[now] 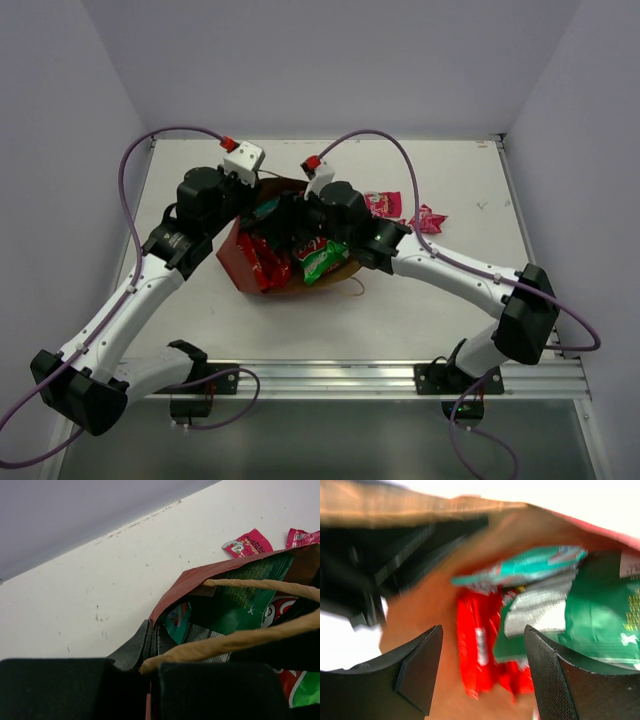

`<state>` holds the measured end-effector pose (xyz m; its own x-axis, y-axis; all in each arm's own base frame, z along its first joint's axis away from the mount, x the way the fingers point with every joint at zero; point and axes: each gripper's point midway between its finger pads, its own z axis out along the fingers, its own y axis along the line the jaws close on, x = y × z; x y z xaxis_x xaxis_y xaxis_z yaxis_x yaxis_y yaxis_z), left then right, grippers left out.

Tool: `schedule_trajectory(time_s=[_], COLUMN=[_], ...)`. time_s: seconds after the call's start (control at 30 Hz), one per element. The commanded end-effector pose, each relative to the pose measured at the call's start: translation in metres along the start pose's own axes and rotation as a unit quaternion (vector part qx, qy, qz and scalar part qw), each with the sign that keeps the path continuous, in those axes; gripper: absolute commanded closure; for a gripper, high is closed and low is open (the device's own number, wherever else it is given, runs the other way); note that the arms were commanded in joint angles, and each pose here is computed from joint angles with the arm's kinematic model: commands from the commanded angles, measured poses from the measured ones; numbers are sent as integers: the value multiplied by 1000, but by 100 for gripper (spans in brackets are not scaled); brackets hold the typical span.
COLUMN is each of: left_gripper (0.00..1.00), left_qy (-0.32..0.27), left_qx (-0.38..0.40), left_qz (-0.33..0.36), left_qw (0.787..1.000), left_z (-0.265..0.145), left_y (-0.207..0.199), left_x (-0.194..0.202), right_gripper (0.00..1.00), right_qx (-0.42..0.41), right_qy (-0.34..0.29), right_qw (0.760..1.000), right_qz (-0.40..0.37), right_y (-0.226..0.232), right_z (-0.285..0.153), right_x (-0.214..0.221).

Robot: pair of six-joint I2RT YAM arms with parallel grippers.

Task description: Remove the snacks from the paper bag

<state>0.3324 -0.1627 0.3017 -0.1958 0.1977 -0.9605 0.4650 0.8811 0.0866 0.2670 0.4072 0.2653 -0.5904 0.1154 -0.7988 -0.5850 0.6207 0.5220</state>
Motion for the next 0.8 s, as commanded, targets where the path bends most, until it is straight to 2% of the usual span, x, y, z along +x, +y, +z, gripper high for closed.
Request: schedule_trajectory(time_s=[0.0,0.03,0.2,0.5,0.77], left_gripper=[100,100,100,100,100], left_qy=[-59,-57,-60,-65,-70], left_qx=[-15,-18,-34,-35,-9], left_qz=[-37,-37,-34,-35,-30], left_qw=[997,998,997,997,997], left_z=[-6,-7,-12,-16,-21], left_y=[4,5,11,12,3], left_x=[-35,-34,-39,-43,-44], right_gripper=[31,31,32,33,28], right_qx=[15,24,49,107,130], right_qy=[-75,-77,-79,-48,-50], right_qw=[991,987,976,959,943], right_qz=[110,141,195,256,303], right_y=[13,11,10,-21,-43], right_z=[8,11,13,49,72], right_x=[-47,-47,-54,-19,-10])
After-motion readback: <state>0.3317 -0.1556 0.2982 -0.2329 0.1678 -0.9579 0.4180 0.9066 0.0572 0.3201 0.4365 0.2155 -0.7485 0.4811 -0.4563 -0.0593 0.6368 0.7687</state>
